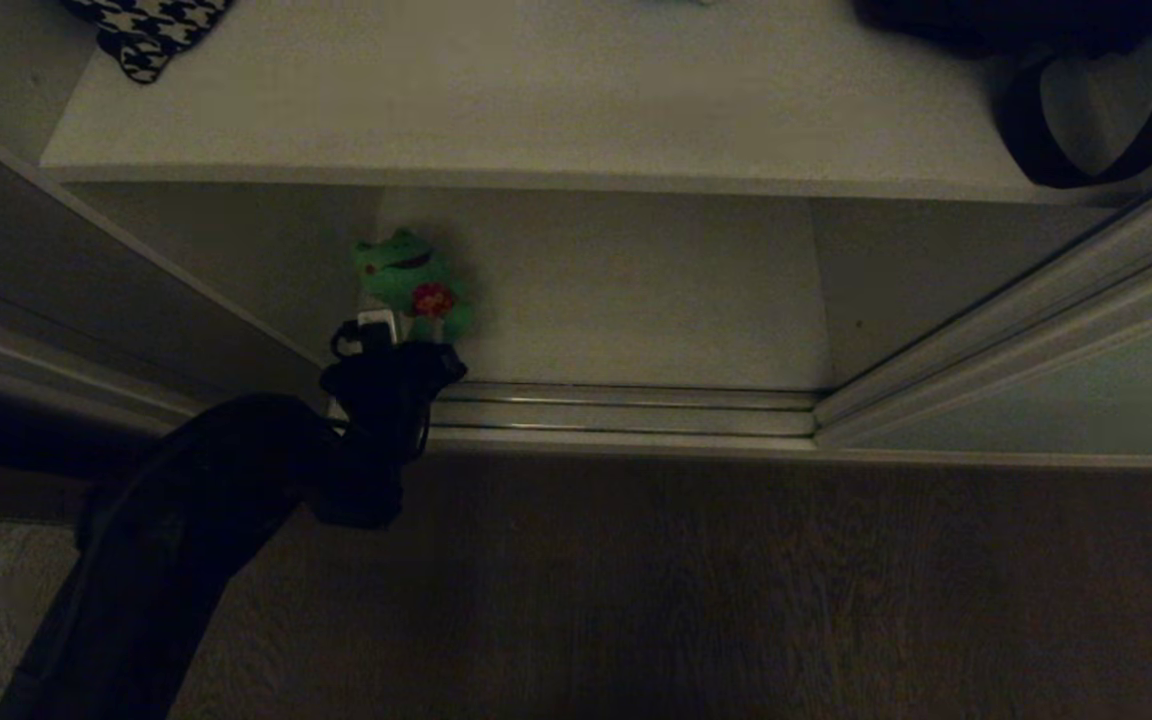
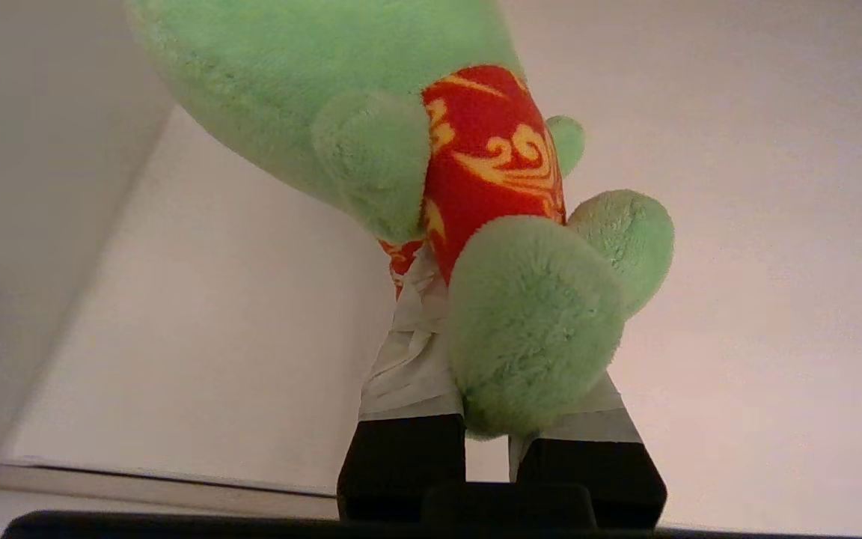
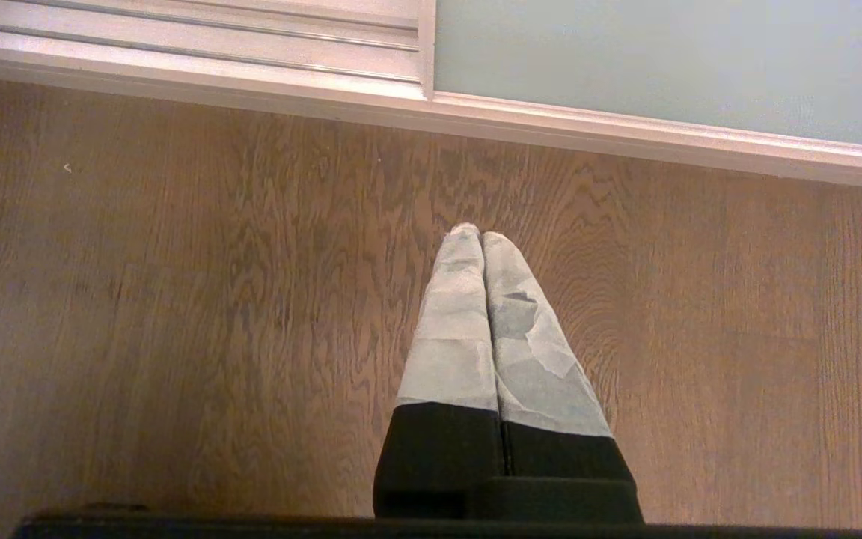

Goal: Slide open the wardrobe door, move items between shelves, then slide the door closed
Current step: Place the green doll on the lower shelf

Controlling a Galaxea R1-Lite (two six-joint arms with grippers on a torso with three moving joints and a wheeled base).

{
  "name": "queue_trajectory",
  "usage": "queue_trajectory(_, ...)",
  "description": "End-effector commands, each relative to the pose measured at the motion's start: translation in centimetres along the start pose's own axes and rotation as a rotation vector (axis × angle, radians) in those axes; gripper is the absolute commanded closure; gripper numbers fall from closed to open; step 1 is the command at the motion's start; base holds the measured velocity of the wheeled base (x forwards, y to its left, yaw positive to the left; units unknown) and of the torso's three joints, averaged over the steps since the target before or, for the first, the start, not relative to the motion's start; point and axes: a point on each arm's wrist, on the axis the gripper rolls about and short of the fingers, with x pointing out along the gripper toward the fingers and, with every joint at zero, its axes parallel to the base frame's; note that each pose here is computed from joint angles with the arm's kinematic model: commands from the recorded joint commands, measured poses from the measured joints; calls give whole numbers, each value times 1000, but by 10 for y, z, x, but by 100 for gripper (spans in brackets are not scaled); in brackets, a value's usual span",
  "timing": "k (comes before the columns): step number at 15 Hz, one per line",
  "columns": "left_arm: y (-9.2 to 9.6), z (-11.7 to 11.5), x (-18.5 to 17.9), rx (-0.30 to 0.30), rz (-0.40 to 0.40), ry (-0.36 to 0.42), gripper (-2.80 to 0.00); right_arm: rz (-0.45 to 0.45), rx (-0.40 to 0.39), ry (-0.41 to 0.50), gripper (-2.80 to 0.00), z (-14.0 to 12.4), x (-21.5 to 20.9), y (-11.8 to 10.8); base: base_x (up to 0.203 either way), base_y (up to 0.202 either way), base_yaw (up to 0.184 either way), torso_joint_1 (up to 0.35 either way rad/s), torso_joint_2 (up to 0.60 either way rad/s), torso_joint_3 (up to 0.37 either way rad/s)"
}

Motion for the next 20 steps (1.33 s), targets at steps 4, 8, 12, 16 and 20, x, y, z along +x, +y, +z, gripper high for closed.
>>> queue_trajectory(4,12,-51,9,-1,31,-2,0,1,-1,0,0,0,0,0,0,0,0,0,0,0)
queue_trajectory(8,19,-51,17,-9,64,-19,0,1,-1,0,0,0,0,0,0,0,0,0,0,0)
queue_trajectory(12,18,-49,21,-13,63,-24,0,1,-1,0,0,0,0,0,0,0,0,0,0,0)
queue_trajectory(16,16,-41,26,-20,78,-42,-280,1,-1,1,0,0,0,0,0,0,0,0,0,0)
queue_trajectory(20,7,-36,28,-27,66,-43,-280,1,-1,3,0,0,0,0,0,0,0,0,0,0)
